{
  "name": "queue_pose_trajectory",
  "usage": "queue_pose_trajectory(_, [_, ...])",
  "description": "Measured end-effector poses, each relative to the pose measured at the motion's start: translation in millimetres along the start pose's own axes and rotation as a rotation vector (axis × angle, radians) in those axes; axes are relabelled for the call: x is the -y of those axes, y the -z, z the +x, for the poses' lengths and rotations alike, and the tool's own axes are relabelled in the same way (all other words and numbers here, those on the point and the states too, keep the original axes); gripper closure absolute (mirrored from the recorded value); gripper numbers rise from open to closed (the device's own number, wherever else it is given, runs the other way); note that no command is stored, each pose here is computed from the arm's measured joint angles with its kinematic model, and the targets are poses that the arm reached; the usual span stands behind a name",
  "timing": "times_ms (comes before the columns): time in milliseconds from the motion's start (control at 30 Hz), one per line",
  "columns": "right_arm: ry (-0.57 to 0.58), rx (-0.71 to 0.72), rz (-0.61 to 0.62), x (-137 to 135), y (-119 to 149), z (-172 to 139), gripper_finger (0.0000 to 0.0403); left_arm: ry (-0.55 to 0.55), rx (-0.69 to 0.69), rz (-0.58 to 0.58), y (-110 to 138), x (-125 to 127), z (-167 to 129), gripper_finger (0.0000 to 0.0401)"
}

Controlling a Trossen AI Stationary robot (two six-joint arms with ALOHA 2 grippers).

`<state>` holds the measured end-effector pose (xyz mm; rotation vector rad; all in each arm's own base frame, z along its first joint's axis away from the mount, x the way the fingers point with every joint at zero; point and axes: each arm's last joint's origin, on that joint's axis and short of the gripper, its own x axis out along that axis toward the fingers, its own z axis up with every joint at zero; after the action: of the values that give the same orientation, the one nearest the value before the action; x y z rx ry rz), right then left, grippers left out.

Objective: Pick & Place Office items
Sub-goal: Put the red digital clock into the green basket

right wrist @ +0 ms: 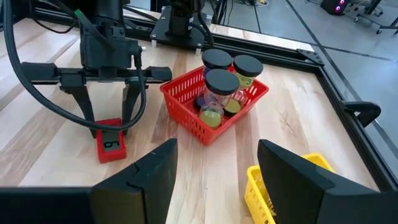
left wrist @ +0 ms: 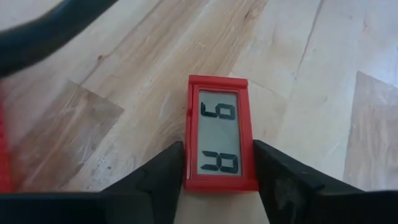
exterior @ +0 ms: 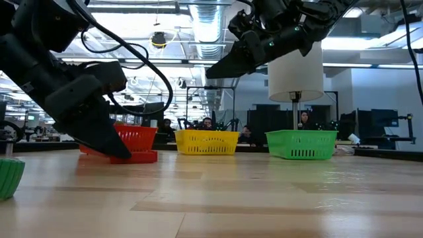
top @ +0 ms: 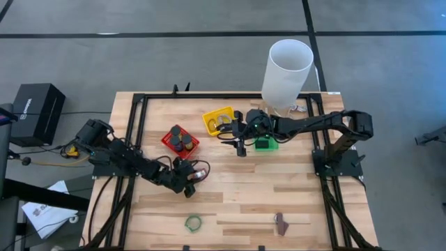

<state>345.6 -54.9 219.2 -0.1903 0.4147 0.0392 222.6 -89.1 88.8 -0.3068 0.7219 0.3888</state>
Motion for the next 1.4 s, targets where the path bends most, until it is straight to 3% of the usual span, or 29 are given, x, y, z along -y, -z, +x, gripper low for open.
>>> queue_pose_trajectory(133, [-0.015, -0.046, 0.007, -1.8, 4.4, 0.0, 0.0189, 0.009, 0.001, -0.004, -1.0, 0.3, -1.1, 0.0248])
queue_pose_trajectory(267, [-0.066, -0.155, 0.016, -11.9, 13.5, -0.3, 0.0189, 0.023, 0.017, -0.017, -4.7, 1.1, -4.4, 0.0244])
queue_pose_trajectory(433, [-0.263, -0.284, -0.054, -44.9, 22.6, -2.6, 0.0189, 0.064, 0.050, 0.023, -11.2, 3.1, -8.8, 0.0232])
queue_pose_trajectory(633, [-0.355, -0.218, -0.143, -83.9, 11.1, -1.6, 0.0189, 0.113, 0.175, 0.052, -27.7, 7.5, -9.5, 0.0250])
queue_pose_trajectory(867, [-0.236, -0.157, 0.033, -94.1, -1.2, 0.5, 0.0189, 0.161, 0.368, 0.246, -46.2, 16.8, -15.0, 0.0232])
queue_pose_trajectory(1000, [-0.232, -0.180, 0.035, -92.2, 1.3, 0.3, 0.0189, 0.144, 0.440, 0.309, -51.8, 19.0, -17.7, 0.0242])
queue_pose_trajectory(1400, [-0.227, -0.069, 0.036, -92.2, -9.5, 1.6, 0.0189, 0.120, 0.554, 0.318, -70.1, 13.2, -17.5, 0.0234])
